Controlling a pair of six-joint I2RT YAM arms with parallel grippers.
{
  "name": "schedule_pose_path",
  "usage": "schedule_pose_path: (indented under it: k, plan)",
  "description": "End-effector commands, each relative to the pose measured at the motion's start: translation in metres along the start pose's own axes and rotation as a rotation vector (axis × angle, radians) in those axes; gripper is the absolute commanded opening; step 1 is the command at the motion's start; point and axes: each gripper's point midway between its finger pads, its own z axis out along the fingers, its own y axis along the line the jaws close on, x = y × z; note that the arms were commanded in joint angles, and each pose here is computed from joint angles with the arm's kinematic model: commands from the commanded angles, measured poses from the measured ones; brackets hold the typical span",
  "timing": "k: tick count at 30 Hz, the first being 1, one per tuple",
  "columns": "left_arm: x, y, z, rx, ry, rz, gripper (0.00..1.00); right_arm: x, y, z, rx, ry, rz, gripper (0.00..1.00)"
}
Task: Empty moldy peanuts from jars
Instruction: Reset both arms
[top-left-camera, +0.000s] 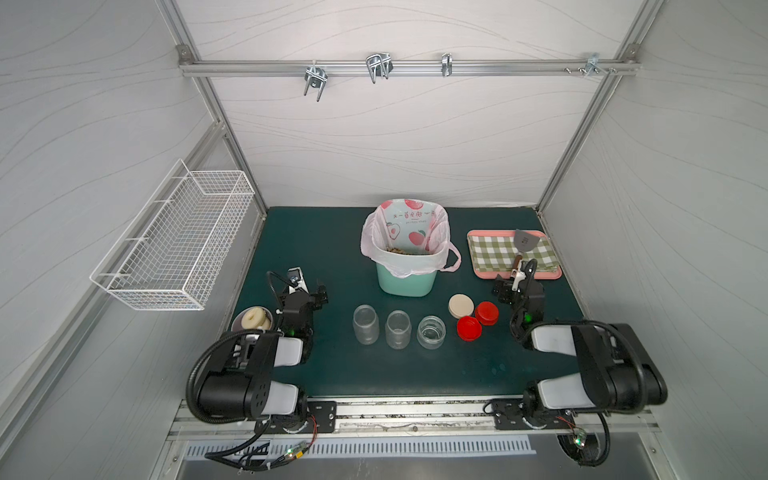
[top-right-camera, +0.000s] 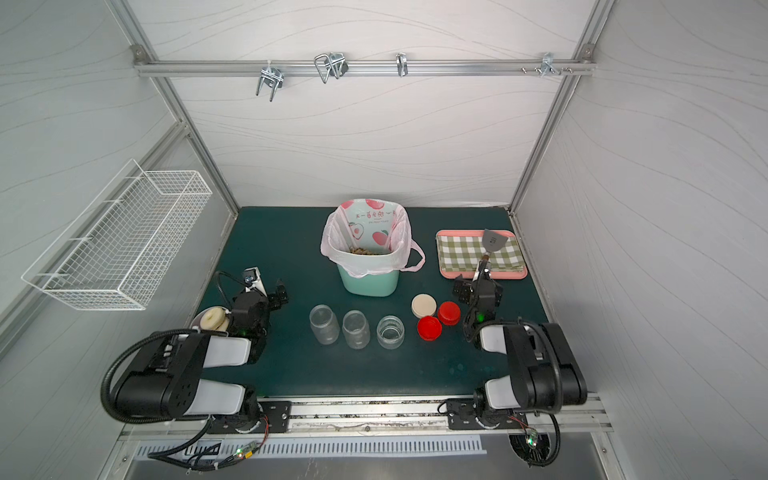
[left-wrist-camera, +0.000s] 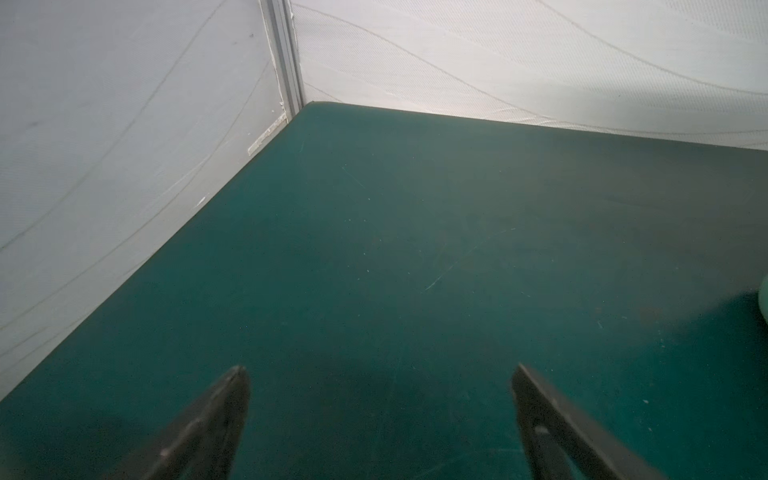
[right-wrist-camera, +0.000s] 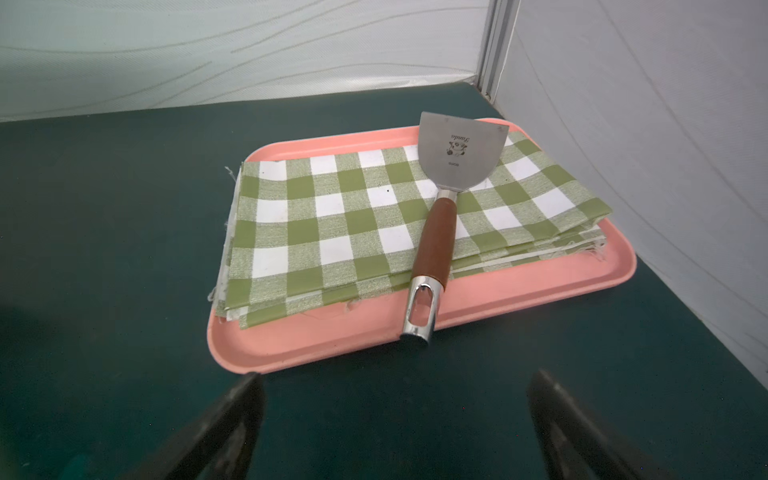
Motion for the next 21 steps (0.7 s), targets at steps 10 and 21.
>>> schedule_pose_path:
  k: [10, 21]
  plan:
    - [-0.019, -0.004, 0.033, 0.001, 0.011, -0.027, 0.98, -0.013, 0.021, 0.020, -0.084, -0.053, -0.035, 0.99]
    - [-0.015, -0.027, 0.043, 0.112, 0.090, 0.029, 1.00, -0.012, 0.025, 0.024, -0.050, -0.013, -0.073, 0.99]
